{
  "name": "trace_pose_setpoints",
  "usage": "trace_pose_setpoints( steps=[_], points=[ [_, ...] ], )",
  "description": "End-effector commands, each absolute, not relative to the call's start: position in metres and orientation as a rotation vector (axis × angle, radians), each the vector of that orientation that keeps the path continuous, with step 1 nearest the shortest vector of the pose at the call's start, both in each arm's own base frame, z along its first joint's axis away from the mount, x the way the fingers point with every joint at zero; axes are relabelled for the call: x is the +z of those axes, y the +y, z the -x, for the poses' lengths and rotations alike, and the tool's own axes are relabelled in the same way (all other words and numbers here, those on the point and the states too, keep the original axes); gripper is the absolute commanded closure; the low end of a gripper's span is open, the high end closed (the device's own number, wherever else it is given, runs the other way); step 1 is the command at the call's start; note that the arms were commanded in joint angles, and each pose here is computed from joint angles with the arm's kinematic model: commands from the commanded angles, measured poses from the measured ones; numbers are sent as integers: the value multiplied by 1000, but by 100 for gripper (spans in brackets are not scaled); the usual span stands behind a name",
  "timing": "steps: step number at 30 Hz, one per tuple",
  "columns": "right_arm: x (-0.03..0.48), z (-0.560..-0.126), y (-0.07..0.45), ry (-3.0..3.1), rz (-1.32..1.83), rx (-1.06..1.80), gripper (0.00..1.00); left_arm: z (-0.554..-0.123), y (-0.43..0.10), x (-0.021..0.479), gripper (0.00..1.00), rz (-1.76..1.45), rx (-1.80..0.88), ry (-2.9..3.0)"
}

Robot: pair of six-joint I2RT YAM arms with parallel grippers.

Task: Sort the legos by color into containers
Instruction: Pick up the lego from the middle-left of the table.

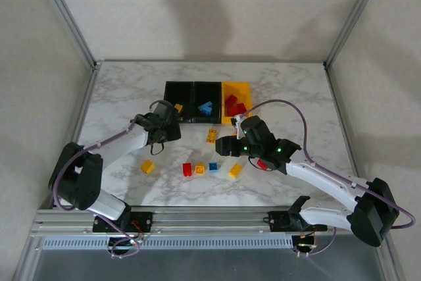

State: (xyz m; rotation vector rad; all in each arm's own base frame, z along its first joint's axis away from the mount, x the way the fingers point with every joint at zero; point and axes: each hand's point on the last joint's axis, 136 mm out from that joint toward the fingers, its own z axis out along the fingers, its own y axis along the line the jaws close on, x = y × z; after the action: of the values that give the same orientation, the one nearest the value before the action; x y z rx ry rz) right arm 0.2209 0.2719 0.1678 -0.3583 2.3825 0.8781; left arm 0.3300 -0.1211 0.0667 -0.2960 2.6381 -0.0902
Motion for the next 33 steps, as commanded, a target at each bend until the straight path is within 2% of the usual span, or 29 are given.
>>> trace_pose_setpoints(
  steps=[1, 5, 9, 23, 33],
  points=[
    [176, -222, 270, 2357, 336, 867, 38, -346, -129, 66, 27, 215, -114, 2634],
    [175, -222, 269, 2361, 336, 860, 38, -351, -130, 53, 29, 189, -93, 2662],
    [173, -222, 268, 2367, 332, 853, 38, -354, -131, 48, 35, 178, -88, 2677],
    [174, -224, 267, 2361, 333, 841, 38, -346, -131, 33, 74, 170, -80, 2729],
    [172, -224, 265, 2365, 324, 828, 38, -341, -130, 28, 74, 153, -65, 2756]
  ],
)
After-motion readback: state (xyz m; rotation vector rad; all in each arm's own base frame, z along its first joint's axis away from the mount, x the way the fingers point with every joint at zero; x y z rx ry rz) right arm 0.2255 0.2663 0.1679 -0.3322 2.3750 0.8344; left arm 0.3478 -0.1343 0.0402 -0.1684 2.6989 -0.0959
